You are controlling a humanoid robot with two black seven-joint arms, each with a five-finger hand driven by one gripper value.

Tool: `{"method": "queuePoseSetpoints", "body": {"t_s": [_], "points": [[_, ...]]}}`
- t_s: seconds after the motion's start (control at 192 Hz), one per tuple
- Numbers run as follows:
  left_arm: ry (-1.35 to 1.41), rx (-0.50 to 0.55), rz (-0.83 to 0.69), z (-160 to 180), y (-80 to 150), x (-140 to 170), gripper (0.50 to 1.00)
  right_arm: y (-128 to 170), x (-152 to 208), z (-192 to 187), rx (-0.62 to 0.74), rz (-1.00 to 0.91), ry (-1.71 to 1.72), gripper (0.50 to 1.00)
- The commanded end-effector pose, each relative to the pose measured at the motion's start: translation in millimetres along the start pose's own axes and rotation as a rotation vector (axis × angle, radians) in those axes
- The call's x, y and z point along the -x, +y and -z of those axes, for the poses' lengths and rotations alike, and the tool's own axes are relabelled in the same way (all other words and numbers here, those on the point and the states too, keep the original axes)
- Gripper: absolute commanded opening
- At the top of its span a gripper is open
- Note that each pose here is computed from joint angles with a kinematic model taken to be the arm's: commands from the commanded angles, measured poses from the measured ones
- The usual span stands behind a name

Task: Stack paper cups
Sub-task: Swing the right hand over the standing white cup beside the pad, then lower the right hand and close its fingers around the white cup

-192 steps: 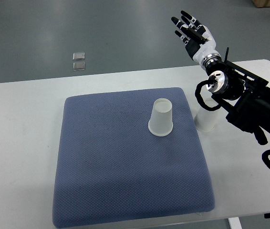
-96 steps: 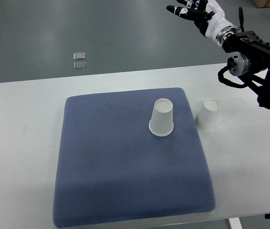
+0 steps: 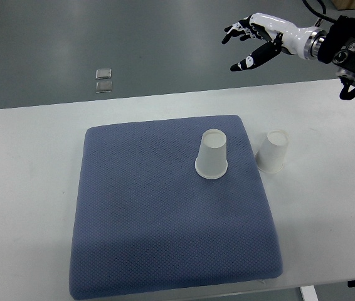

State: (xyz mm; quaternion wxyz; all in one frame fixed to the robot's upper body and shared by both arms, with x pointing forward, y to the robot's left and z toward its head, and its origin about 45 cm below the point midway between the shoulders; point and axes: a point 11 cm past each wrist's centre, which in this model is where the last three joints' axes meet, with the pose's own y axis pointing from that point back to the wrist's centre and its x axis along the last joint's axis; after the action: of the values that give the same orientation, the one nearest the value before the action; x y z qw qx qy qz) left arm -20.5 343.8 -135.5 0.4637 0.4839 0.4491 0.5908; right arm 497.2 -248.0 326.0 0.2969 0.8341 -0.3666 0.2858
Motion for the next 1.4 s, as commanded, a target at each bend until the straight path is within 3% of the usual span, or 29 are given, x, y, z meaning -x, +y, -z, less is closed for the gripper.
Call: {"method": "queuePoseSetpoints", "body": {"t_s": [0.0,0.473,0.78,1.393], "points": [[0.0,0.001,0.0,-0.2,0.0,0.0,1.0,8.3,6.7,3.4,0.009,0.103,0.152,0.913],[0.0,0.001,0.0,-0.2,0.0,0.0,1.0,40.4,51.1,-9.5,0.069,0.415,0.538,0.913],[0.0,0.0,0.0,0.0,0.0,0.0,1.0,40.9,67.4,-30.3,0.089,0.431,0.706,0.913],[0.0,0.0,0.0,0.0,0.0,0.0,1.0,48.5,106.7,-66.8,0.086,0.428,0.675,0.913]]}}
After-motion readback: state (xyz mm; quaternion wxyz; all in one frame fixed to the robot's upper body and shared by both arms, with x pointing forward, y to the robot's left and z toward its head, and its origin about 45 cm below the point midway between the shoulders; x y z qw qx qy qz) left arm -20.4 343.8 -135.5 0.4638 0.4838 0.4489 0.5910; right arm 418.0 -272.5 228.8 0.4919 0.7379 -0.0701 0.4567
